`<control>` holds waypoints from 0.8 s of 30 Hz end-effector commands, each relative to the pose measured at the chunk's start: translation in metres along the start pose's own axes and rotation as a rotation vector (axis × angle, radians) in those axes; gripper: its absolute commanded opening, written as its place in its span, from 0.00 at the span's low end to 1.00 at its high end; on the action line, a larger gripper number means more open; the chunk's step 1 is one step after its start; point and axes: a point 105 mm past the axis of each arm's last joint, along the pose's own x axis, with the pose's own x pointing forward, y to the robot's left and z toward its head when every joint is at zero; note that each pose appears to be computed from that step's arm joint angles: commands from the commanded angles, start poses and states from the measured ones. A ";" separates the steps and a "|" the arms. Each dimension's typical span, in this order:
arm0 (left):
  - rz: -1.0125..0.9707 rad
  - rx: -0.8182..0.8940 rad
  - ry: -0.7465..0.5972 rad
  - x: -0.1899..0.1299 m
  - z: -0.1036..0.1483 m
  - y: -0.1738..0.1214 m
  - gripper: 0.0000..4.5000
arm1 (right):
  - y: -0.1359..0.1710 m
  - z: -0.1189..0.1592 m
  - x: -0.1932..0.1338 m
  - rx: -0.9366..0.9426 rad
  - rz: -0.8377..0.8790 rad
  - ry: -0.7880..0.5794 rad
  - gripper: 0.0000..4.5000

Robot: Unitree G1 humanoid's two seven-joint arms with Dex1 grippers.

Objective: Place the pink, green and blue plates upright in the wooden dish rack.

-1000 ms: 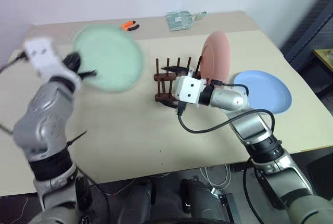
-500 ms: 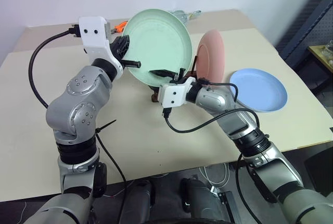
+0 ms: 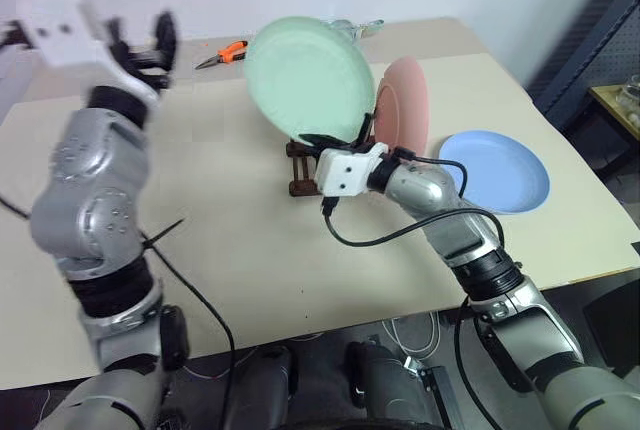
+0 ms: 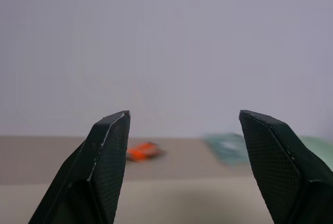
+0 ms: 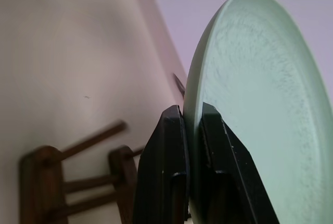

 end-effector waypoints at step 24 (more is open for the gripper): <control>-0.745 -0.045 0.320 -0.107 -0.112 -0.100 0.79 | -0.053 0.021 -0.035 1.276 -0.308 -0.287 0.00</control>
